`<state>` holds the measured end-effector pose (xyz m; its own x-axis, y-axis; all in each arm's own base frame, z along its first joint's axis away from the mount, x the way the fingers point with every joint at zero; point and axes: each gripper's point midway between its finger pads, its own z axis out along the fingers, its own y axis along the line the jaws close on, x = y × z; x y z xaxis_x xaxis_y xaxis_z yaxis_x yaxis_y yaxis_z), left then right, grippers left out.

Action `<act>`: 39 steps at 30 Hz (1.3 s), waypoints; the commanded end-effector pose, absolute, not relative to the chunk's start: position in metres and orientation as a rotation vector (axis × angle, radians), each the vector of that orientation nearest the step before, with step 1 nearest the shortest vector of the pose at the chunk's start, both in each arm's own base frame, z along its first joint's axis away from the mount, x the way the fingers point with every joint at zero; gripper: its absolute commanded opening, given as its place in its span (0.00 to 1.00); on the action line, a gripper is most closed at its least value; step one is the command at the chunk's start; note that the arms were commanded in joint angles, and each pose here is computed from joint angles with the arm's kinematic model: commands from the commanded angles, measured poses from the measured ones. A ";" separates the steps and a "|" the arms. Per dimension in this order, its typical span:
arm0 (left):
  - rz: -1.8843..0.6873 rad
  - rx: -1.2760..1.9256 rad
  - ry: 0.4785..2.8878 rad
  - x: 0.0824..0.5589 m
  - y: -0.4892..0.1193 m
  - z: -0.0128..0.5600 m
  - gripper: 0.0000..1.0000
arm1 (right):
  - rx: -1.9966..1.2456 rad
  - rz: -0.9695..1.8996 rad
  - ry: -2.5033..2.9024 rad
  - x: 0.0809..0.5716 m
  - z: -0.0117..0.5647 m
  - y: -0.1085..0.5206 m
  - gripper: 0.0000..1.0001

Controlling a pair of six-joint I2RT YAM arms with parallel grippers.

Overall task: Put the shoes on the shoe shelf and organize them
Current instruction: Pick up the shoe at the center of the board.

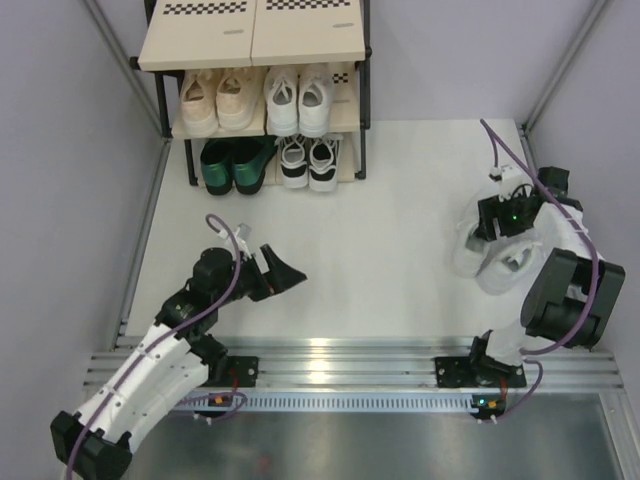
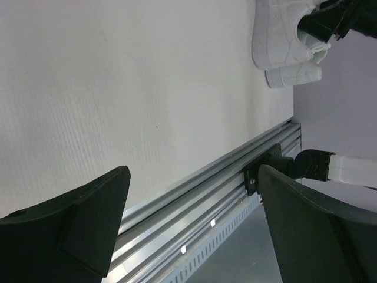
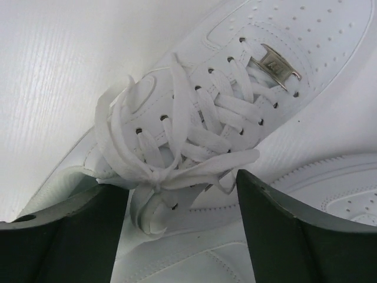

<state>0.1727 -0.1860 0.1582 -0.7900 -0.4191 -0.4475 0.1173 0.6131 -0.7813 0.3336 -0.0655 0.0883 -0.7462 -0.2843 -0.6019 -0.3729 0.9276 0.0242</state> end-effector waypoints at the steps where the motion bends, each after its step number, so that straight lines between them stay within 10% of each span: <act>1: -1.164 -0.181 2.141 0.181 -0.212 0.172 0.95 | -0.441 0.055 2.363 0.378 0.107 -0.078 0.72; 9: -1.155 -0.096 2.096 0.188 -0.272 0.174 0.96 | -0.386 0.241 2.326 0.370 0.121 -0.048 0.00; 22: -1.091 0.328 1.906 0.175 -0.415 0.207 0.98 | -0.077 0.713 2.149 0.348 0.212 0.065 0.00; 39: -0.472 0.759 1.549 0.203 -0.379 0.211 0.99 | 0.091 0.872 2.261 0.316 0.216 0.147 0.00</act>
